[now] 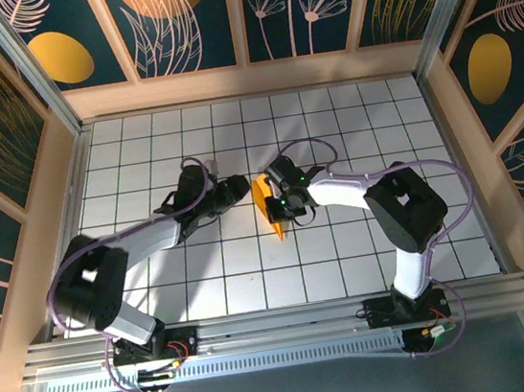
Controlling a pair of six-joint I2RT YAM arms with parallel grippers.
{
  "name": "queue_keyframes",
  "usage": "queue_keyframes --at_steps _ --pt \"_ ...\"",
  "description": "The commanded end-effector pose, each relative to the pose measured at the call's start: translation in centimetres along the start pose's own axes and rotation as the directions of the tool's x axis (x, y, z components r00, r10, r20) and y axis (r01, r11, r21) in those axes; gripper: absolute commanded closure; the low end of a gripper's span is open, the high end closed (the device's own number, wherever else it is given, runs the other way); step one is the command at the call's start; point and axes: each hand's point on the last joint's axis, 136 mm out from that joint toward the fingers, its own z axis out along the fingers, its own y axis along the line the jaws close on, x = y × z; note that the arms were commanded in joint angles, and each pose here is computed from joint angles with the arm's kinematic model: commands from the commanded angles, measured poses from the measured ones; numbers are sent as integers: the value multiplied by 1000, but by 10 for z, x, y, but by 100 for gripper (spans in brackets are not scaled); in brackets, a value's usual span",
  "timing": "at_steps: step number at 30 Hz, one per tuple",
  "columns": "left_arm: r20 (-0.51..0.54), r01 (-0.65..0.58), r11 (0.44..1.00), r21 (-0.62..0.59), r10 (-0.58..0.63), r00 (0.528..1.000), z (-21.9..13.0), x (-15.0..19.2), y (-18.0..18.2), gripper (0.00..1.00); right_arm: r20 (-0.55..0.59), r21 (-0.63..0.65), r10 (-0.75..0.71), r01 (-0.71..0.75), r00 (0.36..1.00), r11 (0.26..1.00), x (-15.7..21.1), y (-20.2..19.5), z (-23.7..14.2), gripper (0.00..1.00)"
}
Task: Fold a paper plane with a square sheet of paper (fold left side to right side)
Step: Pick up the paper plane at the center of the table, then place the paper plane at the top-center of the table.
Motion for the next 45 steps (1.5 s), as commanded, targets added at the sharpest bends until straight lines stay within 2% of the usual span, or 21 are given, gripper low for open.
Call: queue_keyframes --at_steps 1,5,9,14,19,23,35,45 --pt "106 -14 996 -87 23 994 -34 -19 16 33 75 56 23 -28 997 998 -29 -9 -31 100" --pt "236 -52 979 -197 99 967 -77 -37 27 20 97 139 70 -83 993 987 -55 -38 -42 100" --pt "316 -79 956 -283 171 933 -112 -45 39 7 128 212 95 -121 987 970 -84 -62 -50 100" --pt "398 -71 927 -369 227 889 -148 -50 54 1 163 227 119 -154 979 962 -118 -77 -56 100" --pt "459 -57 917 -395 250 853 -168 -52 60 1 150 296 122 -163 981 941 -133 -93 -45 100" --pt "458 -55 908 -415 260 850 -171 -51 65 1 128 314 139 -173 982 933 -134 -99 -30 100" --pt "402 -64 905 -421 249 881 -153 -44 73 1 60 380 150 -162 987 911 -124 -116 4 100" --pt "393 -61 905 -420 242 887 -150 -42 75 1 42 387 141 -146 989 910 -120 -117 16 100"
